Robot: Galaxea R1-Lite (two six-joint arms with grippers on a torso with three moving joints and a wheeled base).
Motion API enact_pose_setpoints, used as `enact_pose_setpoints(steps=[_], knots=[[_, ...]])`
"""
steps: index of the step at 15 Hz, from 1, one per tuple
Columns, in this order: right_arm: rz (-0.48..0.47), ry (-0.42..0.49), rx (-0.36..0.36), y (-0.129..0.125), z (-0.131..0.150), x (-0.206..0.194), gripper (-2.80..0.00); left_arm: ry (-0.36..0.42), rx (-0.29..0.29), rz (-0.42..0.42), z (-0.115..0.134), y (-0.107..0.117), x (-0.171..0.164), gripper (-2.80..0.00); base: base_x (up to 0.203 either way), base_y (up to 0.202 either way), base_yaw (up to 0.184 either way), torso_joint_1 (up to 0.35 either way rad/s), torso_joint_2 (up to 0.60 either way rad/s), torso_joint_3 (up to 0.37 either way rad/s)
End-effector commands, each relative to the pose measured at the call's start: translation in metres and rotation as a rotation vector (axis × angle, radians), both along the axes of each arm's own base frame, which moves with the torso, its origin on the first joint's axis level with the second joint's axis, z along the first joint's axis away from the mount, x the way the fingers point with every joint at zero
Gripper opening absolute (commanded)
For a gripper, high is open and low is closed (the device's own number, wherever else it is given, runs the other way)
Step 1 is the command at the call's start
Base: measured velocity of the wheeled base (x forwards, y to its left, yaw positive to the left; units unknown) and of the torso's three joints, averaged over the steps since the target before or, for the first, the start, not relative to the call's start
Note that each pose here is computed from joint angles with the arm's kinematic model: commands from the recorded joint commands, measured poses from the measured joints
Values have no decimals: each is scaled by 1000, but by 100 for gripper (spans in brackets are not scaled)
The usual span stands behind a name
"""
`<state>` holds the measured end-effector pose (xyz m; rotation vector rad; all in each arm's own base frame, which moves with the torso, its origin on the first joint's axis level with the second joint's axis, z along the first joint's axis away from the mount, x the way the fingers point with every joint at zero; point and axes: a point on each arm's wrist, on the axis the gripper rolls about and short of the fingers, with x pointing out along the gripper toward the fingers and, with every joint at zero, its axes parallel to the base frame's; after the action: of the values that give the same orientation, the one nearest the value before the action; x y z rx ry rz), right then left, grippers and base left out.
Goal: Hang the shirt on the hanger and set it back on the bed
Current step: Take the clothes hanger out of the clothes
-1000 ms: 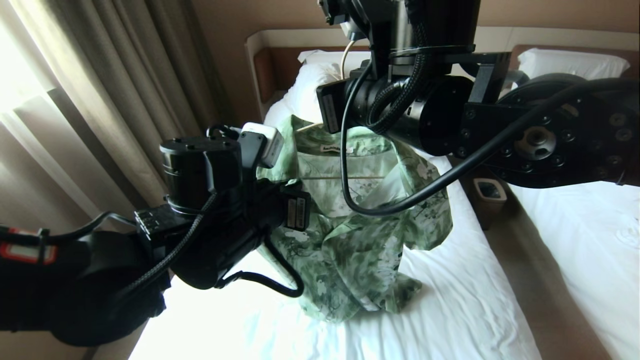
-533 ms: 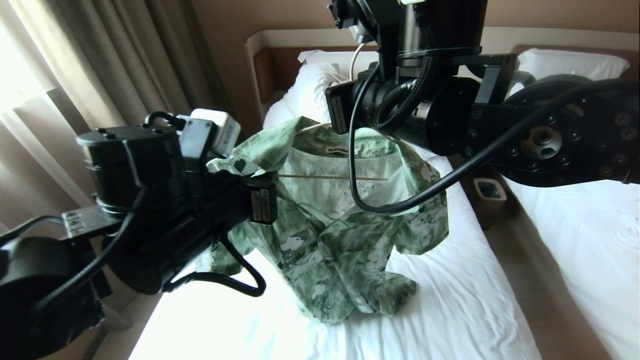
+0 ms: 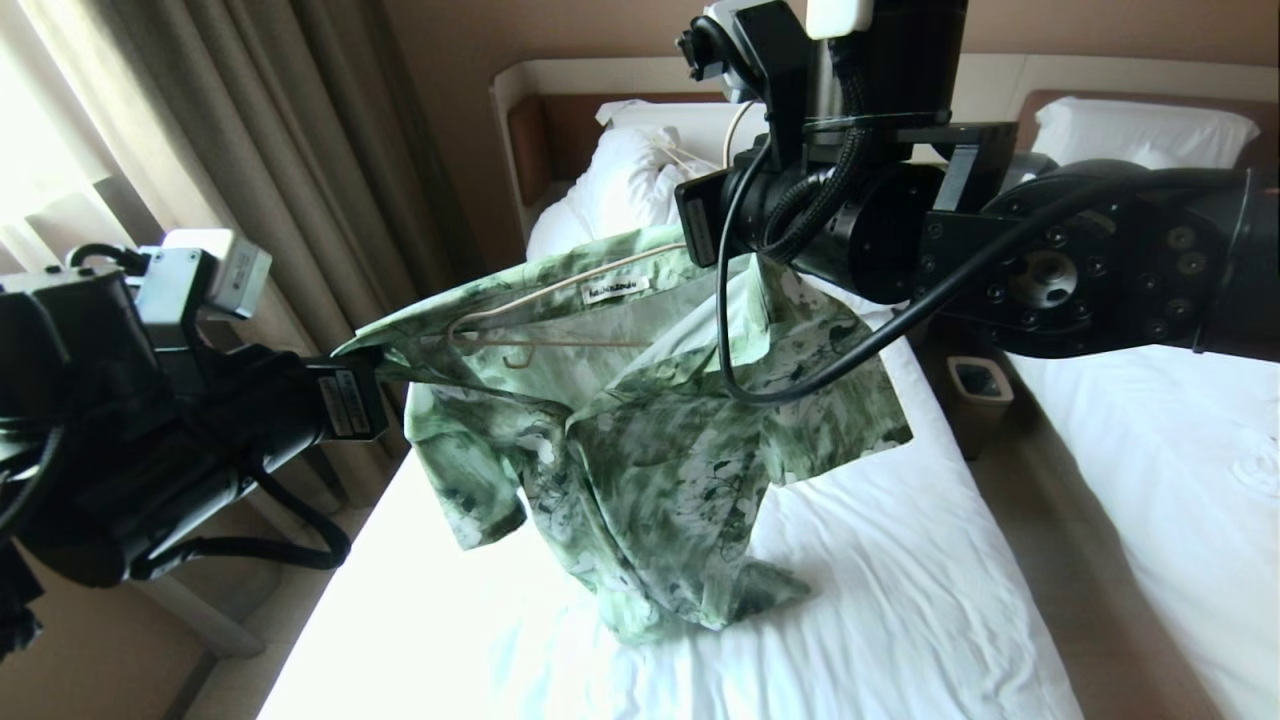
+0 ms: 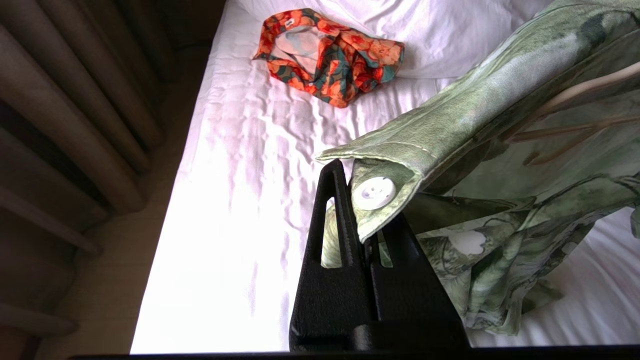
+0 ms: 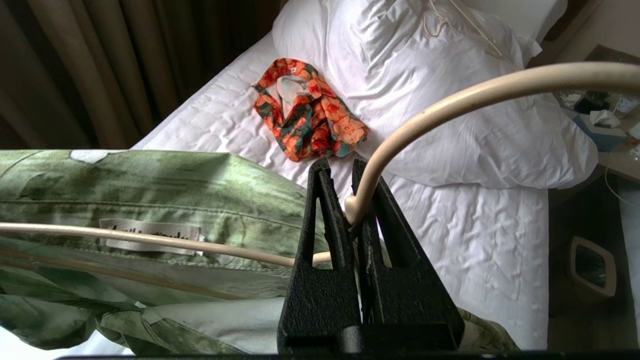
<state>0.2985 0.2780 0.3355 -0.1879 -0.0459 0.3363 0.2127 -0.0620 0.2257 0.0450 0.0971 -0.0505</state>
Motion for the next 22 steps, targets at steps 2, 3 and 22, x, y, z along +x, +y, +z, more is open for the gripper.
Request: enact_pose_setpoints(steps=[2,3,22], knots=[[-1,6,-9,6,-7,6,-280,41,8,23,-12,8,2,-280,0,0,0,0,0,0],[0,9,-12,8,-9,6,-280,63,-1,24,-18,8,4,-280,0,0,0,0,0,0],[-13,222,152,56,-102,47,-280,67,-142,62,-43,63,-109,-280,0,0,0,0,0,0]])
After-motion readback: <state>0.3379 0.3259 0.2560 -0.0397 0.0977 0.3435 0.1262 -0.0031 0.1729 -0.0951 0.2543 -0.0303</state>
